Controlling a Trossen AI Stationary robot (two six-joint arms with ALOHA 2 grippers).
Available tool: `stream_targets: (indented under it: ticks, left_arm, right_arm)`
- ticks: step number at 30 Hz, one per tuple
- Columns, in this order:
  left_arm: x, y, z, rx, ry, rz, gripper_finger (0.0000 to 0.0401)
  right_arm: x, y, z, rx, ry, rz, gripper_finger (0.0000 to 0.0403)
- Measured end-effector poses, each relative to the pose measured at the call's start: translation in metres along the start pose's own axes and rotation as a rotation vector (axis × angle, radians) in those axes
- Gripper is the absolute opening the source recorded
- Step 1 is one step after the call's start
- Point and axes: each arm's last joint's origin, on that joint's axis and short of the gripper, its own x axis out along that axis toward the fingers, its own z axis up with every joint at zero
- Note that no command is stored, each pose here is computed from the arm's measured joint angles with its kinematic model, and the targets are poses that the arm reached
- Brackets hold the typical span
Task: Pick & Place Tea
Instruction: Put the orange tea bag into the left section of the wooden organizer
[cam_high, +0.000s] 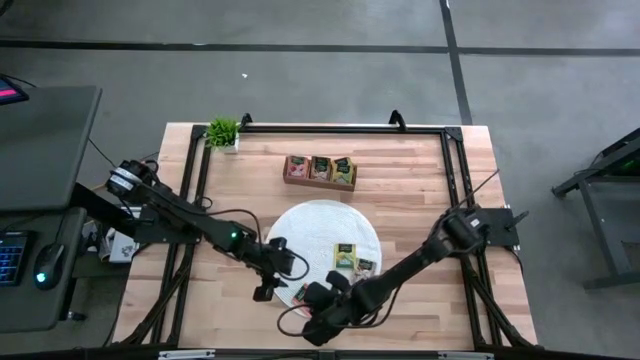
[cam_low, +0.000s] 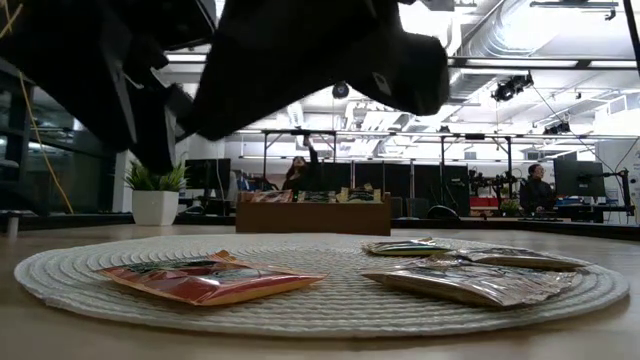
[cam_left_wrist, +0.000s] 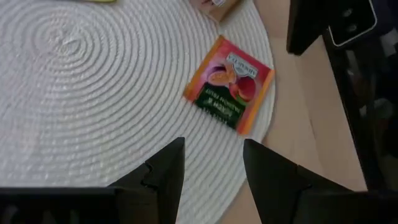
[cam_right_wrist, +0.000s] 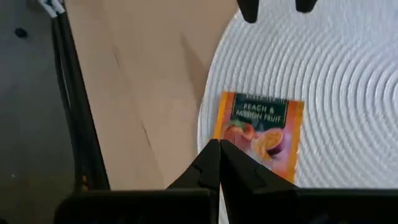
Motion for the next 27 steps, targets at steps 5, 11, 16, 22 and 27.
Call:
stream_targets:
  ticks: [5,11,16,22,27]
  left_arm:
    - [0.014,0.000,0.001,0.028,-0.017,-0.034,0.0161]
    - [0.034,0.002,-0.006,0.043,0.017,-0.057,0.0161]
    - [0.039,0.003,-0.008,0.042,0.028,-0.054,0.0161]
    - [0.040,0.003,-0.008,0.040,0.030,-0.054,0.0161]
    - [0.040,0.003,-0.007,0.040,0.023,-0.056,0.0161]
  right_arm:
    - [0.010,-0.005,-0.013,0.064,0.050,-0.063,0.0000]
    - [0.009,-0.006,-0.023,0.063,0.100,-0.096,0.0000]
    - [0.009,-0.006,-0.023,0.077,0.095,-0.097,0.0000]
    - [0.013,-0.006,-0.024,0.083,0.081,-0.093,0.0000]
    - [0.020,-0.006,-0.027,0.082,0.088,-0.092,0.0000]
